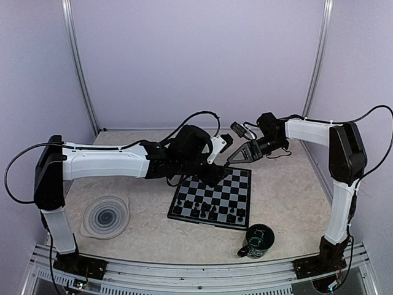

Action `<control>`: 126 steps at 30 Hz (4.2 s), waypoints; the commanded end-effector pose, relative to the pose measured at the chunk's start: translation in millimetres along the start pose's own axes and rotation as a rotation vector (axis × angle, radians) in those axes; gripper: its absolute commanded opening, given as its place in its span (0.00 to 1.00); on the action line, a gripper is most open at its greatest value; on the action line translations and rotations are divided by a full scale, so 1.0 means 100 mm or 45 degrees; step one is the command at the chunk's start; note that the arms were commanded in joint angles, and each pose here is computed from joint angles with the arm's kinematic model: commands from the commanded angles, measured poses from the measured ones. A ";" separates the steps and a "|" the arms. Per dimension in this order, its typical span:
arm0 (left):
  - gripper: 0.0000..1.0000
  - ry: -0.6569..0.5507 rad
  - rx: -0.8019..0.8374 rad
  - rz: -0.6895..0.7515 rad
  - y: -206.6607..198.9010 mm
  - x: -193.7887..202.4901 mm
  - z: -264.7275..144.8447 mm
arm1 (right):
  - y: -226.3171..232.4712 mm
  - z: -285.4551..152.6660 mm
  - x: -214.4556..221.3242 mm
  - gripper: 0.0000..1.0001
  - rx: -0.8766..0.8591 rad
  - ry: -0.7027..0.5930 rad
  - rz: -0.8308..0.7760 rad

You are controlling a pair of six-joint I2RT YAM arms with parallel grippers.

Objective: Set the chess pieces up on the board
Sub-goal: Pass from the left arm to the right, then place the knight at g8, then pick up the bishop at e8.

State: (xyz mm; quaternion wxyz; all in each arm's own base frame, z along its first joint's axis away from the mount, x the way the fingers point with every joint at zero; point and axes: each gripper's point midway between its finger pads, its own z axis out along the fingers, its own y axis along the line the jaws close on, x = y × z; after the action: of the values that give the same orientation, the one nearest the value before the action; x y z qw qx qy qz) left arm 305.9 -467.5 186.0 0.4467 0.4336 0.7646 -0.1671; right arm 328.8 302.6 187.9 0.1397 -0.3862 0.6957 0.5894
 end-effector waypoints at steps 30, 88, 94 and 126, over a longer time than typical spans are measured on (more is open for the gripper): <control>0.99 -0.513 -0.581 -0.292 1.83 -0.51 -1.77 | 0.22 1.63 0.55 0.02 0.442 0.715 -0.867; 0.99 -0.454 -0.603 -0.240 1.71 -0.44 -1.63 | 0.16 1.86 0.42 0.24 0.565 0.773 -0.887; 0.99 -0.443 -0.621 -0.286 1.79 -0.41 -1.62 | 0.14 1.52 0.36 0.31 0.674 0.740 -0.903; 0.99 -0.451 -0.618 -0.282 1.80 -0.43 -1.66 | -0.47 1.23 0.98 0.42 0.666 1.039 -0.687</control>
State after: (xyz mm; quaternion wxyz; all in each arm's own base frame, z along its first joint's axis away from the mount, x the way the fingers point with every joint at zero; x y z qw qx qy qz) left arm 371.6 -282.3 327.5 0.6368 0.2000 0.7383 -0.0975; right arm 265.8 375.7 62.1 0.1054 -0.6976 0.6951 0.1384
